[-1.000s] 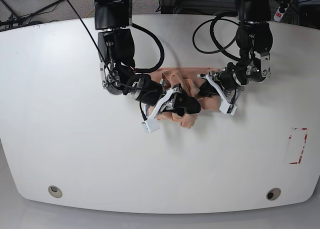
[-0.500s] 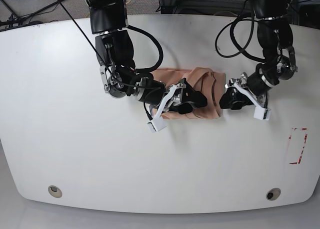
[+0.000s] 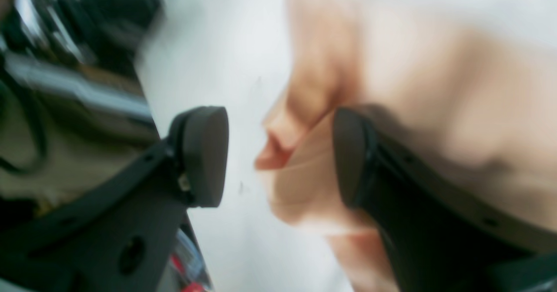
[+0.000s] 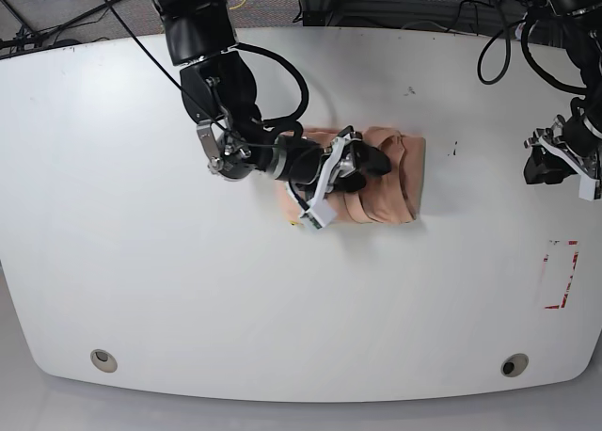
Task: Fold the T-shirt properly
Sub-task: 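Press the folded bundle with the right gripper and withdraw the left gripper, then open both grippers and lift them away from the folded shirt, then grasp the folded peach shirt's opposite ends with both grippers, then rotate the folded shirt with both grippers to turn it lengthwise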
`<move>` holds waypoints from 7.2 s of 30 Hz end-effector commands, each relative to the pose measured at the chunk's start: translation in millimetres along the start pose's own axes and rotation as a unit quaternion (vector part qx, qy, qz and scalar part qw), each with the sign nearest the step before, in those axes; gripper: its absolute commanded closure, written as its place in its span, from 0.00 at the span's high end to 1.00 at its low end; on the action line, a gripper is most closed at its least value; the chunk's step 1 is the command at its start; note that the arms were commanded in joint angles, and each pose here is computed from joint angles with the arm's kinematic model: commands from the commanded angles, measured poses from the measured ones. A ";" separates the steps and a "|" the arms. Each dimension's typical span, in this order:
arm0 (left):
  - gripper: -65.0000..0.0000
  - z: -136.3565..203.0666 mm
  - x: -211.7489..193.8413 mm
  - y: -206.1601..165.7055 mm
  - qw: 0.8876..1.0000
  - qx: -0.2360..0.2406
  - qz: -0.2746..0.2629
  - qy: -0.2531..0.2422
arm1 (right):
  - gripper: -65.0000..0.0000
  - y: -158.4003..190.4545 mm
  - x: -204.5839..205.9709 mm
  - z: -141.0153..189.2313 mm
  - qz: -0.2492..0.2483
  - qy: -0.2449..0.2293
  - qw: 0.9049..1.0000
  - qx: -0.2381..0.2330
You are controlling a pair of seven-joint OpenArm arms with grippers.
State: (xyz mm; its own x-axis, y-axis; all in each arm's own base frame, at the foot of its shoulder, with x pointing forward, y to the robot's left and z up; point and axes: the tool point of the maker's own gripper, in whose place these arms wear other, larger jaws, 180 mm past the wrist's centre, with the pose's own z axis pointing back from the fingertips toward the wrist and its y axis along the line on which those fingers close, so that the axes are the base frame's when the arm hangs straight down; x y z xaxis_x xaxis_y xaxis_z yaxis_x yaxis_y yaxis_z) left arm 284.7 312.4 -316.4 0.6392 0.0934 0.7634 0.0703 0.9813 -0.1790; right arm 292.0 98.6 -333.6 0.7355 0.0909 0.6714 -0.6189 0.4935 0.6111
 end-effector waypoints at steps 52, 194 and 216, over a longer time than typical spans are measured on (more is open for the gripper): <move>0.38 -7.1 -4.1 -60.1 0.994 -0.063 -0.087 0.019 | 0.22 -71.5 82.4 18.2 0.180 -0.098 0.962 -0.182; 0.38 -104.8 -35.2 -88.8 0.966 -0.076 -0.221 0.113 | 0.21 -170.8 54.9 14.2 0.168 -0.026 0.955 -0.243; 0.38 -162.7 17.4 -158.6 0.952 -0.158 -0.253 0.067 | 0.21 -98.7 -19.8 54.0 0.208 0.022 0.949 -0.238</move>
State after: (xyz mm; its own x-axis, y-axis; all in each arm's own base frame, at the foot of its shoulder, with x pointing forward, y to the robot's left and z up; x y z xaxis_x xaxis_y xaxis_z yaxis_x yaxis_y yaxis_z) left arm 392.3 127.5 -395.0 0.5903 -0.4407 0.6763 0.6153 0.7879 -0.0236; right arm 316.3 -5.2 -406.0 0.5208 0.4160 0.7455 -0.6643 0.7460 0.0478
